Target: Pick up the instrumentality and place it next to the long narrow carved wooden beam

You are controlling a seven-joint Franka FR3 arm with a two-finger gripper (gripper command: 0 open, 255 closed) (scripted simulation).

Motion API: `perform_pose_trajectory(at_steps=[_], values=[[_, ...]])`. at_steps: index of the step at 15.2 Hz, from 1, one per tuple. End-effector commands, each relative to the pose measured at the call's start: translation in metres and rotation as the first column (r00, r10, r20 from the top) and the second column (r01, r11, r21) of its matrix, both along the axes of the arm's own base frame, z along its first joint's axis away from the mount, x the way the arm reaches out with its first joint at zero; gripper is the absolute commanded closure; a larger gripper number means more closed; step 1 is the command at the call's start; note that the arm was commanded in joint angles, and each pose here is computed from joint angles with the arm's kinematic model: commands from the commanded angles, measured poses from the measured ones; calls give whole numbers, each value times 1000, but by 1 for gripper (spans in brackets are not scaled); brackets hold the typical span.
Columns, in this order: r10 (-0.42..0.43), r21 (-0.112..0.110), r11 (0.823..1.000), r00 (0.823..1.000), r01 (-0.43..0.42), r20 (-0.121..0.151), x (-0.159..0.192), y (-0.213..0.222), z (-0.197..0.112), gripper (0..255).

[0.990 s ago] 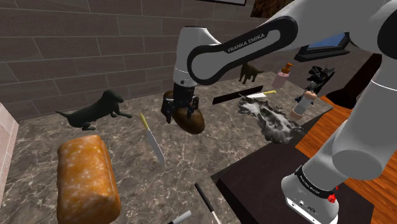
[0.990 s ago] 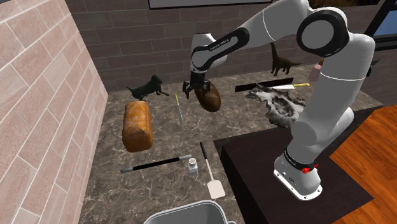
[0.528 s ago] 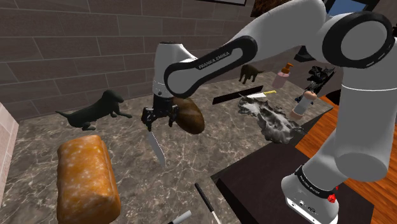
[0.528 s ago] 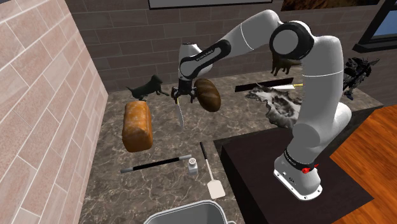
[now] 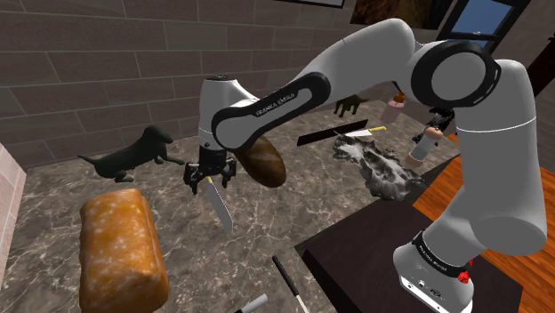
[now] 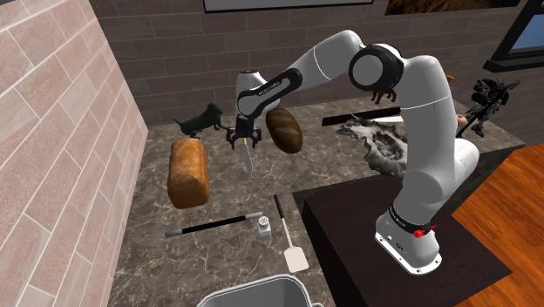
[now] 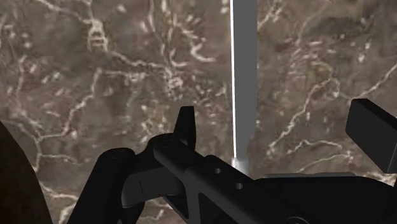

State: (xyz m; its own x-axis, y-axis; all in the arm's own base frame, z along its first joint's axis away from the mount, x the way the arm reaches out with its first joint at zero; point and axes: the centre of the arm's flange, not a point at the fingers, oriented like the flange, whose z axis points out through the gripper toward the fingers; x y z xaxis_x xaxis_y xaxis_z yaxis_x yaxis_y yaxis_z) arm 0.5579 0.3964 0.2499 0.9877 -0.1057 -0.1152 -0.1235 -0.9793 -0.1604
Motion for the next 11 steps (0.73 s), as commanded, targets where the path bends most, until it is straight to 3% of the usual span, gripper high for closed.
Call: perform_pose_trajectory(at_steps=[1,10,11], values=[[0,0,1000,1000,0,0,-2,1,-11,0],[0,0,1000,1000,0,0,-3,3,-19,0],[0,0,1000,1000,0,0,-3,3,-19,255]])
